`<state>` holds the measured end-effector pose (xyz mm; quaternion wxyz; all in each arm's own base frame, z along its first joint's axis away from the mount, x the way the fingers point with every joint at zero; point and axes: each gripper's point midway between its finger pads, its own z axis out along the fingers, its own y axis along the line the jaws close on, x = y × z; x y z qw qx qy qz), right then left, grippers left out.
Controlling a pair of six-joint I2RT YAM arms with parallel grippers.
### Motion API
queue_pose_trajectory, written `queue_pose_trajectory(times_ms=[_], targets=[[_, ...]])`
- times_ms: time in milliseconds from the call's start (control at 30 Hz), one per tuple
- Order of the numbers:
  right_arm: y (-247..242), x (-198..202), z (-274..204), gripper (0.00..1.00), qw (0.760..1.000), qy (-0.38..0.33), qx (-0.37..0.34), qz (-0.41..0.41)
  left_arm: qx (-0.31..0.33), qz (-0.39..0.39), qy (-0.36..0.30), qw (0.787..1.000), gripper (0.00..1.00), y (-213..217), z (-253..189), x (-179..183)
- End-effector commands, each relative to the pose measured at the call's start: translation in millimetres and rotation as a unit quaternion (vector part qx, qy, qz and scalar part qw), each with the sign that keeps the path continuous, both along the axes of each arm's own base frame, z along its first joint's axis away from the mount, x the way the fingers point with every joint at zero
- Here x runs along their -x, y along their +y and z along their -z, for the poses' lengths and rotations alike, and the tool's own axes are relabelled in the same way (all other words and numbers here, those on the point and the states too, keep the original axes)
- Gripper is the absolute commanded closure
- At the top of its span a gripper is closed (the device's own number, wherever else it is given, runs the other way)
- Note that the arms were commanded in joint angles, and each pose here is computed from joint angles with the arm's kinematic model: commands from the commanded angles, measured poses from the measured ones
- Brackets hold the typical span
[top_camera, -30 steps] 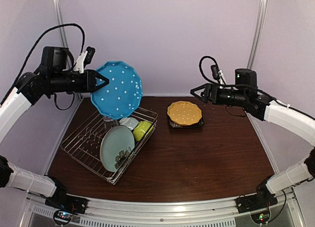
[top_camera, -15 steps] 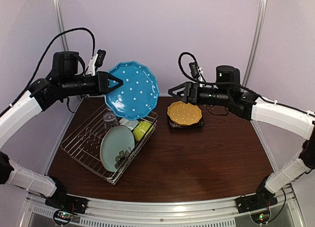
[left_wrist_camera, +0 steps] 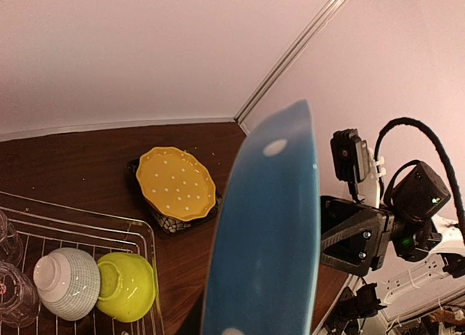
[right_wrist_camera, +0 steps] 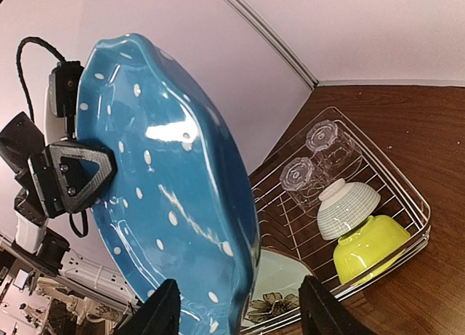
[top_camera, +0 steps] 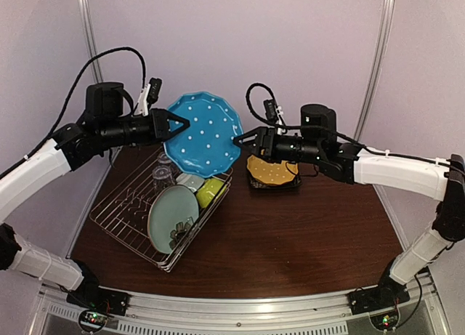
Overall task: Unload the mixed dishes from the dish rack
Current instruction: Pass from the left arm to the right
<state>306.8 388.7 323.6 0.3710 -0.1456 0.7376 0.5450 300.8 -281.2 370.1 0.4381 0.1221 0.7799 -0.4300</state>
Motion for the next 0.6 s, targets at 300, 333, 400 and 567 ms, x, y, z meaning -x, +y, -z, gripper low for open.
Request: queue_pose_trajectory(times_ms=[300,333,400,567], targets=[[14,-5,-24,0.65,0.998,0.004,-0.064,0.005,0.118,0.004,-0.098,0.988,1.00,-6,-73,0],[15,-4,-25,0.66,0.998,0.005,-0.067,0.003,0.118,0.003,-0.098,0.988,1.00,-6,-73,-1],[17,-5,-25,0.69,0.997,0.008,-0.071,0.001,0.120,0.003,-0.099,0.988,1.00,-6,-73,-1],[19,-5,-25,0.79,0.997,0.010,-0.073,-0.003,0.124,0.005,-0.097,0.987,1.00,-7,-73,-1]])
